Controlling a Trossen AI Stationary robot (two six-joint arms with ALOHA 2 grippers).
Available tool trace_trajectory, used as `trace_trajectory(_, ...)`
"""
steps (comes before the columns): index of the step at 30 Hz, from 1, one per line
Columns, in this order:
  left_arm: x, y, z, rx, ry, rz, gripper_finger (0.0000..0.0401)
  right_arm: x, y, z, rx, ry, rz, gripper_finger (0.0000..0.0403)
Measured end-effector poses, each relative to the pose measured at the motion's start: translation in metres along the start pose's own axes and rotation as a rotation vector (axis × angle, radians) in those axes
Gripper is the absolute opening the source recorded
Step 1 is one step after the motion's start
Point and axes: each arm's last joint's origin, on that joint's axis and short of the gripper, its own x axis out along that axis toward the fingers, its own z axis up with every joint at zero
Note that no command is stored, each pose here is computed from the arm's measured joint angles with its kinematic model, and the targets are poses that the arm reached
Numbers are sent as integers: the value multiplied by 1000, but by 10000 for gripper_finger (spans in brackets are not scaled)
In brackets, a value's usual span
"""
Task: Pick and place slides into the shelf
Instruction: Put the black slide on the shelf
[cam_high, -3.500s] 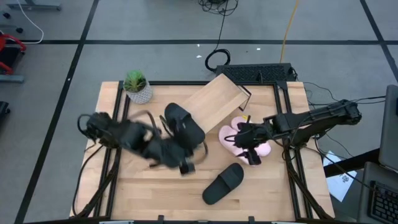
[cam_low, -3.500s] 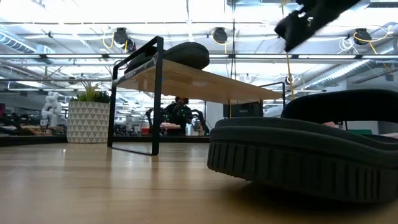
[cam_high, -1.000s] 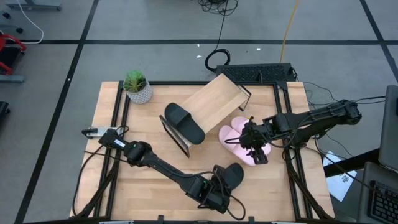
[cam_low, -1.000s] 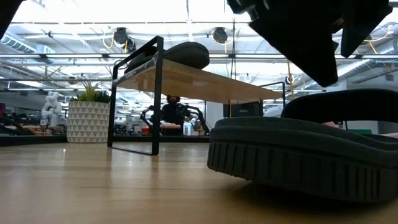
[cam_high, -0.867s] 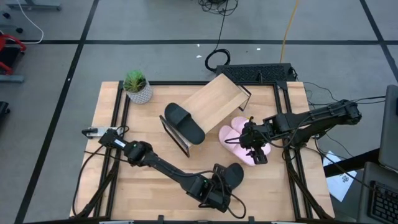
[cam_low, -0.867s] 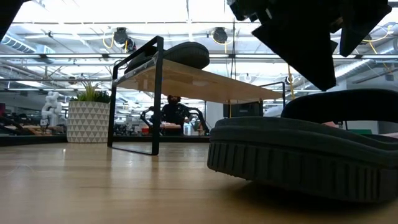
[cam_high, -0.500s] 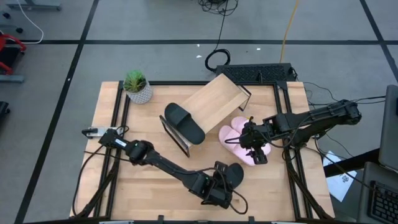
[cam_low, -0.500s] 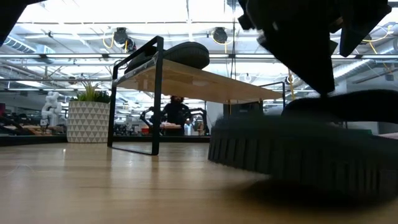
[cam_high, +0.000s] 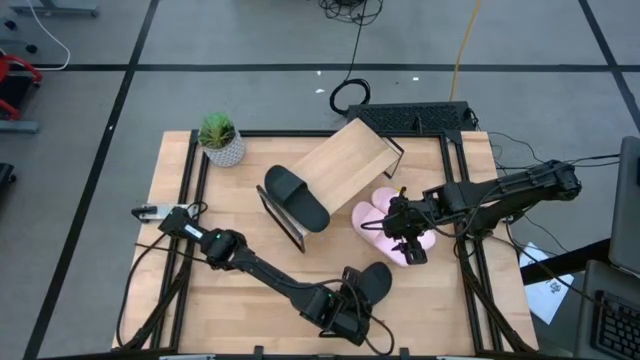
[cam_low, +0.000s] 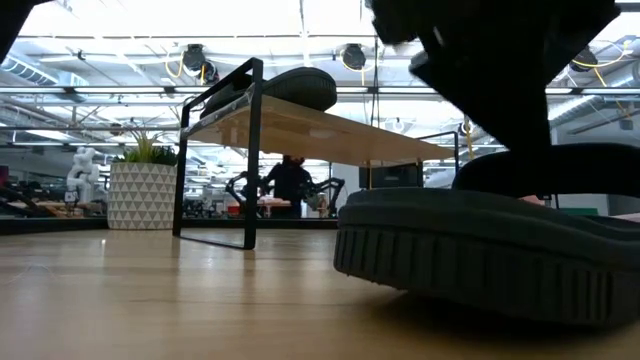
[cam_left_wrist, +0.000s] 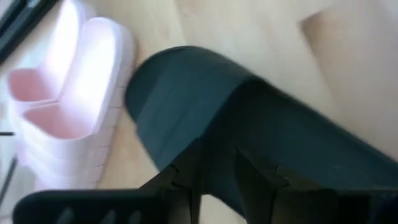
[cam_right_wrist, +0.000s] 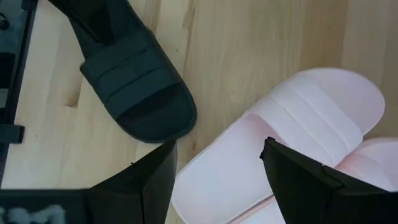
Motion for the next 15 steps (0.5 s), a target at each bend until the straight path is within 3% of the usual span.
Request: trace_trajectory(15, 2, 5, 3, -4, -28, 4, 88, 0, 0, 0, -3, -2, 3, 228)
